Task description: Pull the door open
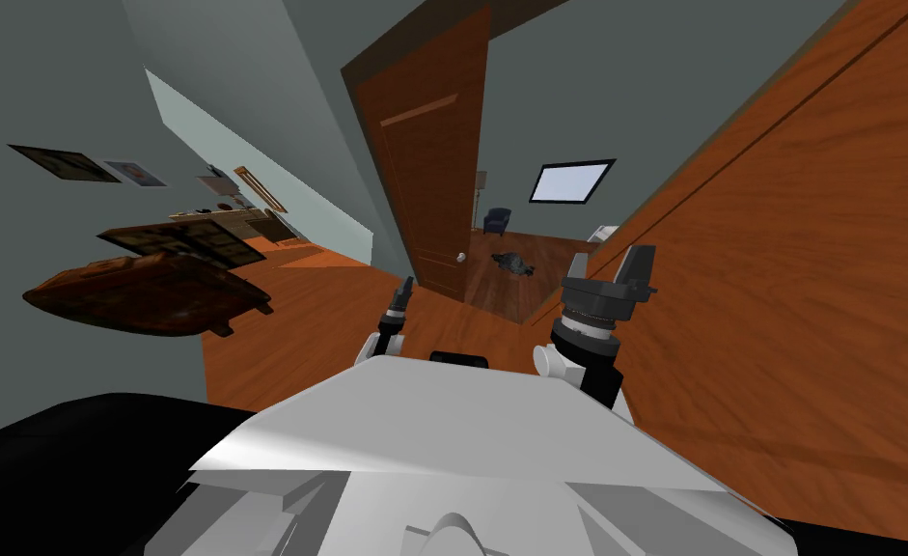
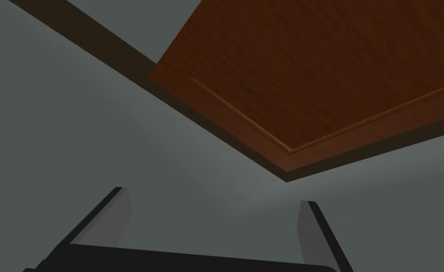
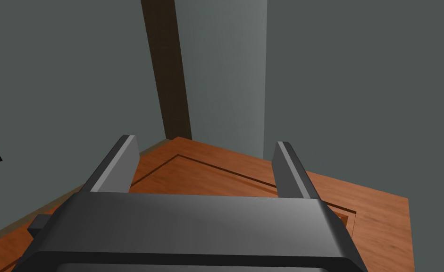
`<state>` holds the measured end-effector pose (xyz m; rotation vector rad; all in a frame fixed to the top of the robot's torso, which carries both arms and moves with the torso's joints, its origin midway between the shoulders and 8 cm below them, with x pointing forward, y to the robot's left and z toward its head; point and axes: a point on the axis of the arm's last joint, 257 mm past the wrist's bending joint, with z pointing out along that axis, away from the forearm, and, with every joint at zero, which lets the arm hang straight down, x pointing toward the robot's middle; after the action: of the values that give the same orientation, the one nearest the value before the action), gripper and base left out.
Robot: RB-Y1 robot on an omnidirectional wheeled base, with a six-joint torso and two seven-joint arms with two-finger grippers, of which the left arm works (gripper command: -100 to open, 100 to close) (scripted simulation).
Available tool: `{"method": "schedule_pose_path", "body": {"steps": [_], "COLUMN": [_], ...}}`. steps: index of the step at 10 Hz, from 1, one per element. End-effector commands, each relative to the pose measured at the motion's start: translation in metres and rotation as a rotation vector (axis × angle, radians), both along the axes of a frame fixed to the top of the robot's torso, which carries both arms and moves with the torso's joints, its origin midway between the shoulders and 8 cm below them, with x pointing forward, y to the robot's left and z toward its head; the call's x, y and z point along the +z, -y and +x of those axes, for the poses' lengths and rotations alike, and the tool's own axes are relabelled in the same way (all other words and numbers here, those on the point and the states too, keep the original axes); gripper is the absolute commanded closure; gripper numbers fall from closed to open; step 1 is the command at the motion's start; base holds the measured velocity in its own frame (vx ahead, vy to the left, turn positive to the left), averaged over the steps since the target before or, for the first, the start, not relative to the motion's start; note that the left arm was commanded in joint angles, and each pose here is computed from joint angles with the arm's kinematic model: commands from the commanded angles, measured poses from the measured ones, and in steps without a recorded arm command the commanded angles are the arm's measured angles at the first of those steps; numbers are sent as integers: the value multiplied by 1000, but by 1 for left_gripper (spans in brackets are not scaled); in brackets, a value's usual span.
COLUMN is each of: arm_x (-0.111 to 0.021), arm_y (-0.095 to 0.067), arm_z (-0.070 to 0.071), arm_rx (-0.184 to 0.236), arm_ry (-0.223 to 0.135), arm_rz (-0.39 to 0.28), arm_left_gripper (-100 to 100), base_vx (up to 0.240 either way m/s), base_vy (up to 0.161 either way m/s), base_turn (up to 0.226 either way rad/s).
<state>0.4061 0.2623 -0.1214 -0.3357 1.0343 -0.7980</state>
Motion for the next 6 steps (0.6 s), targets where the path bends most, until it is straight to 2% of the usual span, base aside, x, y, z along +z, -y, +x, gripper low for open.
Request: {"method": "schedule_pose_path", "body": {"steps": [1, 6], "arm_x": [-10, -44], "arm_y": [1, 4], "arm_z": [5, 15], "arm_rx": [8, 28], "arm_ry": [-13, -58], "arm_rz": [37, 144], "arm_left_gripper": [-100, -100], "base_vx": [85, 103], "base_vy": [-43, -41], "base_turn": [4, 2]}}
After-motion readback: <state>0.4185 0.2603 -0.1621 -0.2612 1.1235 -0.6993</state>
